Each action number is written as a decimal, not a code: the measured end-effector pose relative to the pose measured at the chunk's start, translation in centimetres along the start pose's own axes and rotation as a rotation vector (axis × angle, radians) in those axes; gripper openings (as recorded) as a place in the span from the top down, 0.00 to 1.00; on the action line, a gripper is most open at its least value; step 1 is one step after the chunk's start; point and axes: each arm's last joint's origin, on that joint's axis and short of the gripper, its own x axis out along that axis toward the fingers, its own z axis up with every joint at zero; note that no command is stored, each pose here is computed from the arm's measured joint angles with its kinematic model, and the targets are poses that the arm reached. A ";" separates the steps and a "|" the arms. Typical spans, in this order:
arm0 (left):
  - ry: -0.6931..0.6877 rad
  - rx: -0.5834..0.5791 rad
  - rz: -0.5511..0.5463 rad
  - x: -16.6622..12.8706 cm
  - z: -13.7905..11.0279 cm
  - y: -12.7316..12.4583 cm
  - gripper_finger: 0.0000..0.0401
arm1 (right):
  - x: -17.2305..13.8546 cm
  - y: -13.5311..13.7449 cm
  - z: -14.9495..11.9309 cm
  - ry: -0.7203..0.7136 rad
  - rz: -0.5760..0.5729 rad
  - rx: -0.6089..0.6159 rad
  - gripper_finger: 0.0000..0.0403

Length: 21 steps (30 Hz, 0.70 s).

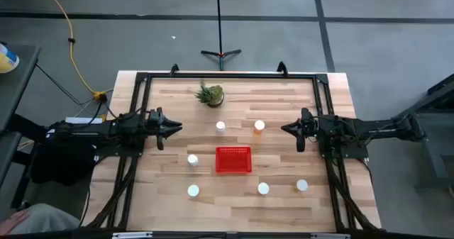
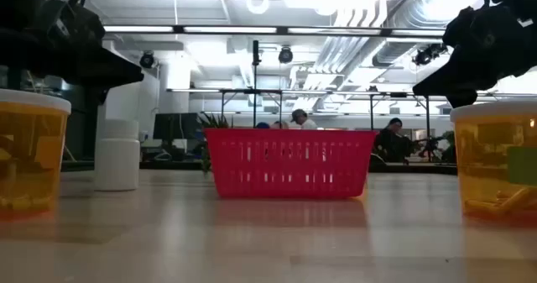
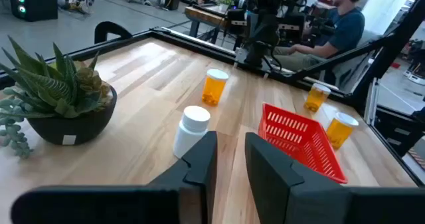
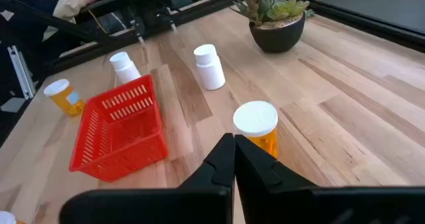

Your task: Pick and place pill bottles into a basket

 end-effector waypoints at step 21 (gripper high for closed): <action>0.031 0.001 -0.066 0.0 -0.2 -0.2 0.71 | 0.0 0.0 0.0 0.000 0.000 -0.006 1.00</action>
